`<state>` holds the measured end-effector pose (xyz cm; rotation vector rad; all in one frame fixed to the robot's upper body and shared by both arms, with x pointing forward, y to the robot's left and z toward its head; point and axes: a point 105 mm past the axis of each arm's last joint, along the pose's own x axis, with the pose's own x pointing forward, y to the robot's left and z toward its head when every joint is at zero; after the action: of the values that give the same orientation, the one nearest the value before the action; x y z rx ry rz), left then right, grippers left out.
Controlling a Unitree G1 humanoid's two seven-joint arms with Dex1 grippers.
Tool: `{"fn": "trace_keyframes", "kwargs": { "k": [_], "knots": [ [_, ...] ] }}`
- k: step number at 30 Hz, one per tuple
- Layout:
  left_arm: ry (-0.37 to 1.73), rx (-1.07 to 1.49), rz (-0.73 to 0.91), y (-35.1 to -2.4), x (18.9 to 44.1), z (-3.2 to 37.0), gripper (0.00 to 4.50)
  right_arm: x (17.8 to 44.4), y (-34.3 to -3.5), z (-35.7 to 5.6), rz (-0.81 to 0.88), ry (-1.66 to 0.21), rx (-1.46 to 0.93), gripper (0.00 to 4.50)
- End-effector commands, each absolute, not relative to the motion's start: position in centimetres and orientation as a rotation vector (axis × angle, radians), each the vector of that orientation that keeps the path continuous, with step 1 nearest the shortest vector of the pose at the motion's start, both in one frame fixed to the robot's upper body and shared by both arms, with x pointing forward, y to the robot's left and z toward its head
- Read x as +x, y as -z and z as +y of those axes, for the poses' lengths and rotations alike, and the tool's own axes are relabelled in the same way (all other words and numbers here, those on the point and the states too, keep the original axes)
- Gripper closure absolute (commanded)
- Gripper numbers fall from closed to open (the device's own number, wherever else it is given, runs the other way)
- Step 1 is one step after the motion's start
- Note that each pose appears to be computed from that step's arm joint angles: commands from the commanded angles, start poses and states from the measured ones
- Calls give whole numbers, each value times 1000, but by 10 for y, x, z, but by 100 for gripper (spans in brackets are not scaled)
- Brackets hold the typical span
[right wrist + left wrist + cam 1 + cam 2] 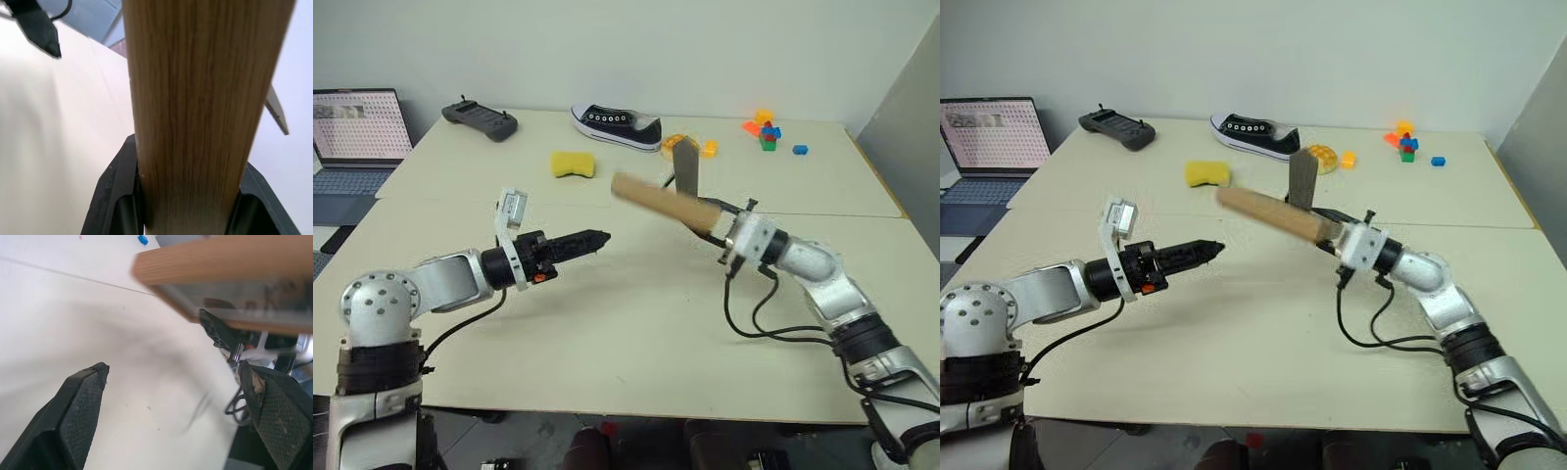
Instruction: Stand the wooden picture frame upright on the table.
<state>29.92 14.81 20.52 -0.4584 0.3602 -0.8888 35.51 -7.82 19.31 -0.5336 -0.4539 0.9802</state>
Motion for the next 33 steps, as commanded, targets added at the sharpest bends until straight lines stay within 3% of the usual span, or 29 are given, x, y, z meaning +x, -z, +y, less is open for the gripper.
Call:
{"fn": "trace_keyframes", "kwargs": {
  "k": [1, 7, 15, 17, 27, 33],
  "knots": [
    [881, -46, 126, -221, 291, 132, 0, 362, -194, -72, -166, -1107, -45, 317],
    [835, 156, 80, -188, 292, 142, 0, 369, -164, -67, 68, -1160, 181, 317],
    [833, 154, 96, -174, 293, 149, 0, 373, -131, -73, 132, -1115, 162, 317],
    [829, 160, 102, -170, 295, 151, 0, 371, -125, -75, 127, -1114, 110, 245],
    [844, 162, 102, -172, 314, 155, 0, 348, -122, -111, 123, -1065, -55, 6],
    [836, 189, 136, -185, 335, 176, 0, 318, -139, -165, 146, -976, -272, 6]
  ]
}}
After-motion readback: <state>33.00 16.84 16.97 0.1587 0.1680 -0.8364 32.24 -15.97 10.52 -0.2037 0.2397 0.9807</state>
